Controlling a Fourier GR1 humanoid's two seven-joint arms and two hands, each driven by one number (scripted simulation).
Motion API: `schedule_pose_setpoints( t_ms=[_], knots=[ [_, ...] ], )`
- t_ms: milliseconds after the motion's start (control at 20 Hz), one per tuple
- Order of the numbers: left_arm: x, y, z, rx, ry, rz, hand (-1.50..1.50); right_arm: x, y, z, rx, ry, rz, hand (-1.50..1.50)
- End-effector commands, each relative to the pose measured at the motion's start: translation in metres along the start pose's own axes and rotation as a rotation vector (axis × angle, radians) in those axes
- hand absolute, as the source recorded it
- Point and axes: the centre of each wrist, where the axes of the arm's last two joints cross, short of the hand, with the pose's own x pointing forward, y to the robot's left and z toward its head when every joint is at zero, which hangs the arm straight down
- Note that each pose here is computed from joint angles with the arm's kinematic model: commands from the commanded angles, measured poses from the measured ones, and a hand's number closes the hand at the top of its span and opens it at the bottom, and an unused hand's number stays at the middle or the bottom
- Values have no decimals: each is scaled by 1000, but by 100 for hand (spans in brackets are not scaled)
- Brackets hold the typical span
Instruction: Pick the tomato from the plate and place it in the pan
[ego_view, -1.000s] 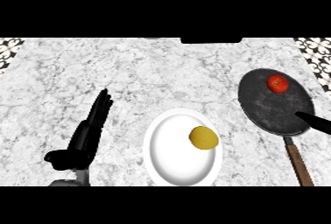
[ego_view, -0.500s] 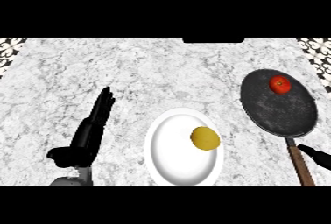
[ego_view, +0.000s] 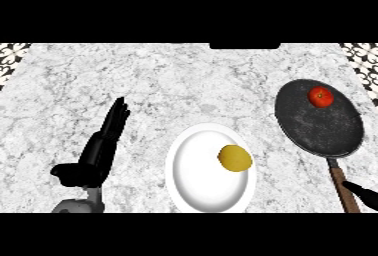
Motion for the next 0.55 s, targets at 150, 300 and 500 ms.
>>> schedule_pose_setpoints(
  t_ms=[150,300,500],
  knots=[
    [-28,2,10,-6,10,11,0,7,-3,8,-12,-5,44,-150],
    [2,-15,12,5,6,3,0,-8,15,6,-17,-3,79,-150],
    [6,3,0,-12,-5,-3,0,-1,3,11,-28,-34,148,-150]
  ],
)
